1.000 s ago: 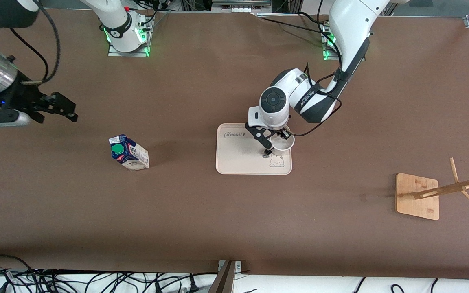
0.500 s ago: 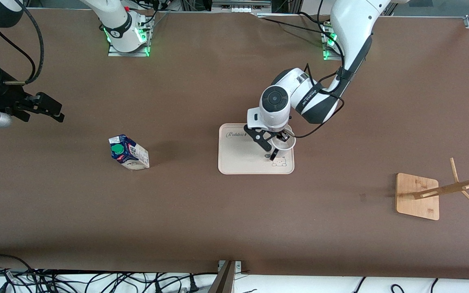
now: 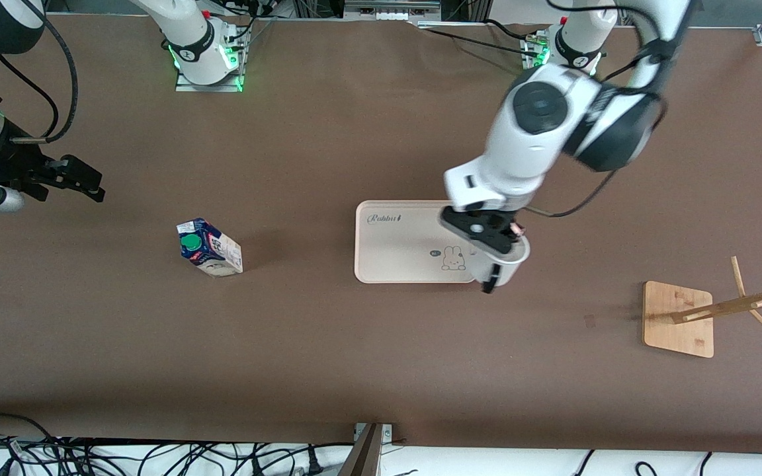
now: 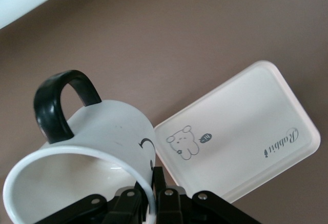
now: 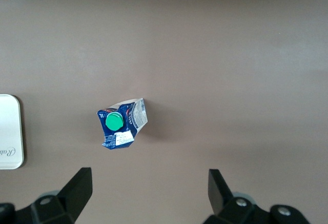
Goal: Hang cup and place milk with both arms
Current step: 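Lift the white mug off the tray with the left gripper, then carry the mug to the wooden stand and hook its handle on a peg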
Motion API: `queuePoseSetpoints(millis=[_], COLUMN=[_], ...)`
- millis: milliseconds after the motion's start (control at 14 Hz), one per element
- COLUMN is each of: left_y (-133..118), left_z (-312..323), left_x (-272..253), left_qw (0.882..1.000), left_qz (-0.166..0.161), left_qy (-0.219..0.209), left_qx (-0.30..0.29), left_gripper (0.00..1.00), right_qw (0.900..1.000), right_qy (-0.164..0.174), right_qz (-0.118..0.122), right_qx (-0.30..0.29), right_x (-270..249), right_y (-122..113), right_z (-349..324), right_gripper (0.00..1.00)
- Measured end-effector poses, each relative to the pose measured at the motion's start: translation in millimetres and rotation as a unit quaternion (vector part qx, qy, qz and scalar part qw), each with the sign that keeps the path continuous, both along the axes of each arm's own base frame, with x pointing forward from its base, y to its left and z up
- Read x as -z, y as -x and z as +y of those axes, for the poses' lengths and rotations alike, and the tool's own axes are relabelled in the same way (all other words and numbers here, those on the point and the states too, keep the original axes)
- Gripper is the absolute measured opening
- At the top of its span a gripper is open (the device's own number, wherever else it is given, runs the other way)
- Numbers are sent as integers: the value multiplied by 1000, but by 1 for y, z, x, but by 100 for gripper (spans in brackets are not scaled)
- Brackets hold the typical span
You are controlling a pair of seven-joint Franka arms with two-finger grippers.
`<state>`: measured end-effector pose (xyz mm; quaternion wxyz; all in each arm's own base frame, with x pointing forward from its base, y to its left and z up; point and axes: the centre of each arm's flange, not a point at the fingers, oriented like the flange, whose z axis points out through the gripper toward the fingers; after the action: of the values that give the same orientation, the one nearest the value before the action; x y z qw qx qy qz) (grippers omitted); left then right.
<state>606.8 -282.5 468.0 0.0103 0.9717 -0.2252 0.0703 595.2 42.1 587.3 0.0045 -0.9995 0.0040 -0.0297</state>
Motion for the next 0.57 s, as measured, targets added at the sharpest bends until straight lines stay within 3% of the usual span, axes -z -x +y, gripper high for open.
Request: queuePoseSetpoints(millis=[214,429,571], left_y=[-29,-52,-57], left_z=[93,184,236], left_x=[-32,-41,-41], left_qw=[996,983,979], left_qz=[-21,-16,-17], left_qy=[7,43,47], left_qx=[-86,-179,-200], left_gripper=[7,7,7], right_qw=[1000,1000,1000], right_qy=[2,2,2], right_qz=[2,3,3], right_qx=[-7,-10,-11], right_x=[1,2,3], right_y=[0,0,0], right_z=[7,11,12], right_gripper=[100,100,100])
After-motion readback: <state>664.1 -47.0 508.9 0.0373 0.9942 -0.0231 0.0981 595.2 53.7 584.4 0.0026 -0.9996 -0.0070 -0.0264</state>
